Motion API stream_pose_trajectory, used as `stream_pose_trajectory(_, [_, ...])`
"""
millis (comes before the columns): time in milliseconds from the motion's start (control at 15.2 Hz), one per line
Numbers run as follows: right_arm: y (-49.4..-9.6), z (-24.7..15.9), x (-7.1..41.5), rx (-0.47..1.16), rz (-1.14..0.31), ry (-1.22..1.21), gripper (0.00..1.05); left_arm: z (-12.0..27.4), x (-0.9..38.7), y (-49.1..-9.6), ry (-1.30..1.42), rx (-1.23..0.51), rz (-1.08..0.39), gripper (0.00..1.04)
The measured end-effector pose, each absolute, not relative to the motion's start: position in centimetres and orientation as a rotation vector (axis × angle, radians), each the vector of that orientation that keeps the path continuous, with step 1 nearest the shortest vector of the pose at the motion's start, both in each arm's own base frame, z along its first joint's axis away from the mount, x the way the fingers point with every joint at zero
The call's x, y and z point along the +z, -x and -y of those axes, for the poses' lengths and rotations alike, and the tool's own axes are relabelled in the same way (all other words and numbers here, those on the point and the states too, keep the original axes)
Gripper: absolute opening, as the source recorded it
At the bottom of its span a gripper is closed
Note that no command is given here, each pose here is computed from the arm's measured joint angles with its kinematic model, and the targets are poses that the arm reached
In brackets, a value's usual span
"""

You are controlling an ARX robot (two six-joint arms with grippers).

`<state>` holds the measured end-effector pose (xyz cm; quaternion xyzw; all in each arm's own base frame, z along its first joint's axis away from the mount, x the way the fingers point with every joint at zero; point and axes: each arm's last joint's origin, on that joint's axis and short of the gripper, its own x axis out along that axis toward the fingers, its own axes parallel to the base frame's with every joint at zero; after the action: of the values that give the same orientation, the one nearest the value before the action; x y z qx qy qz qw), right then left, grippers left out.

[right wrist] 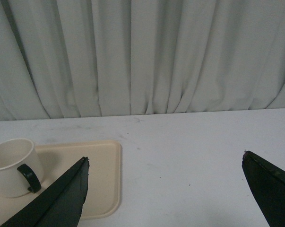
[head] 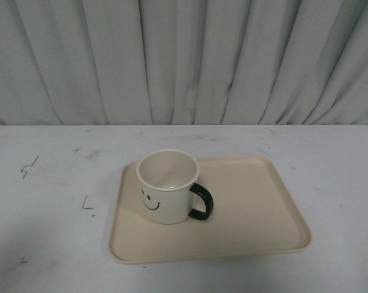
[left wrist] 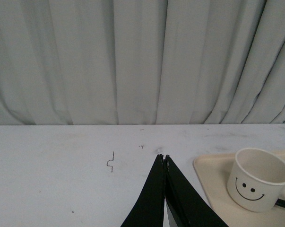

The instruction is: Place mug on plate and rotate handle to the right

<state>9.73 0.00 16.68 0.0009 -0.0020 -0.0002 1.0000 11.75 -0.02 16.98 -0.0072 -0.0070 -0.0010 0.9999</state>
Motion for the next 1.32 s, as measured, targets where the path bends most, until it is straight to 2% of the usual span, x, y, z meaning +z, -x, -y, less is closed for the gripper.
stream_pose_trajectory(526, [-9.7, 0.0, 16.7, 0.0, 0.004, -0.002, 0.98, 0.0, 16.9, -10.8, 0.014, -0.002, 0.011, 0.02])
stream_pose_trajectory(592, [-9.7, 0.0, 16.7, 0.0, 0.004, -0.002, 0.98, 0.0, 16.3, -10.2, 0.014, -0.002, -0.044, 0.02])
stream_pose_trajectory(658, [-9.7, 0.0, 16.7, -0.001, 0.004, -0.002, 0.98, 0.0, 16.7, -9.8, 0.014, -0.002, 0.009, 0.02])
stream_pose_trajectory(855, [-9.7, 0.0, 16.7, 0.0, 0.004, -0.002, 0.98, 0.0, 16.6, -9.8, 0.014, -0.002, -0.002, 0.02])
stream_pose_trajectory(921, [-9.7, 0.0, 16.7, 0.0, 0.005, -0.002, 0.98, 0.0, 16.5, -9.8, 0.014, -0.001, -0.004, 0.08])
stream_pose_trajectory(1118, [-10.2, 0.2, 17.2, 0.003, 0.043, -0.002, 0.98, 0.0, 16.6, -9.8, 0.014, -0.002, -0.003, 0.45])
stream_pose_trajectory(1315, [-13.4, 0.5, 19.3, -0.02, 0.082, -0.022, 0.98, 0.0, 16.6, -9.8, 0.014, -0.001, -0.004, 0.81])
